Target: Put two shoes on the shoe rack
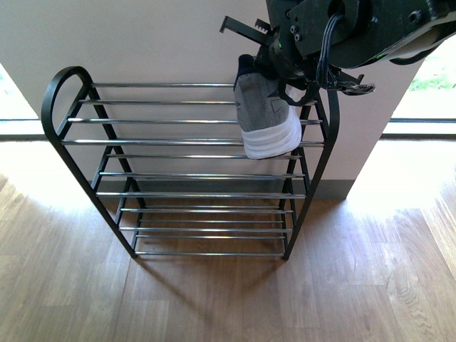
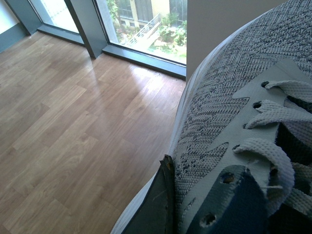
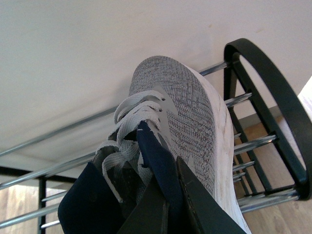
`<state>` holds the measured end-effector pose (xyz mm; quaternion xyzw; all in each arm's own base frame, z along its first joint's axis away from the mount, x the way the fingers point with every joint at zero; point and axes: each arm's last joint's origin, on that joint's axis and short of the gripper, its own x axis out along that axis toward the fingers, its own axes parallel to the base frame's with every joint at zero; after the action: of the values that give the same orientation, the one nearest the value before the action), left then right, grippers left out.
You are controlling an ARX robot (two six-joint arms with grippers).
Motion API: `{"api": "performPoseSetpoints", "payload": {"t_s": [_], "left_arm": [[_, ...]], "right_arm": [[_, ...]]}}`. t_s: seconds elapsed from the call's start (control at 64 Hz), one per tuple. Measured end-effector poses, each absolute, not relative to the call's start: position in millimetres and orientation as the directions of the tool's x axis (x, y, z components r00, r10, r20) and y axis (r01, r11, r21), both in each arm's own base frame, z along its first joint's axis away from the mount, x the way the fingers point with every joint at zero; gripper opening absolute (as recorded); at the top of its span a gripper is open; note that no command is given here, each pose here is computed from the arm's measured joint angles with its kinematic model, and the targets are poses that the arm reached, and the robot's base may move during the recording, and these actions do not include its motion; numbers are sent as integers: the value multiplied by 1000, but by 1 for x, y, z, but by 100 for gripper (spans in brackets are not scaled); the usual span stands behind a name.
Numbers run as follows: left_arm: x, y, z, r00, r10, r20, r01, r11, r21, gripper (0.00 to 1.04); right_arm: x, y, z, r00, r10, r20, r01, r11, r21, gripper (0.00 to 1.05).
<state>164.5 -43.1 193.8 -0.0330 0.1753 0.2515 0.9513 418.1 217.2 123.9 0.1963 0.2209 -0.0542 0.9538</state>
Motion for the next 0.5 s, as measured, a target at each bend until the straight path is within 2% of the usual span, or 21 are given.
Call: {"api": "performPoseSetpoints", "payload": {"t_s": [0.141, 0.453, 0.5], "left_arm": [[165, -43, 194, 812, 467, -350, -490, 872, 26, 2], [165, -43, 194, 812, 467, -350, -490, 871, 26, 2], [165, -43, 194, 812, 467, -350, -490, 871, 25, 2]], "right_arm": [[435, 206, 113, 900, -53, -432, 205, 927, 315, 1], [450, 203, 102, 909, 9, -416, 109, 960, 259, 1], [451, 202, 102, 910, 31, -414, 87, 961, 263, 9]]}}
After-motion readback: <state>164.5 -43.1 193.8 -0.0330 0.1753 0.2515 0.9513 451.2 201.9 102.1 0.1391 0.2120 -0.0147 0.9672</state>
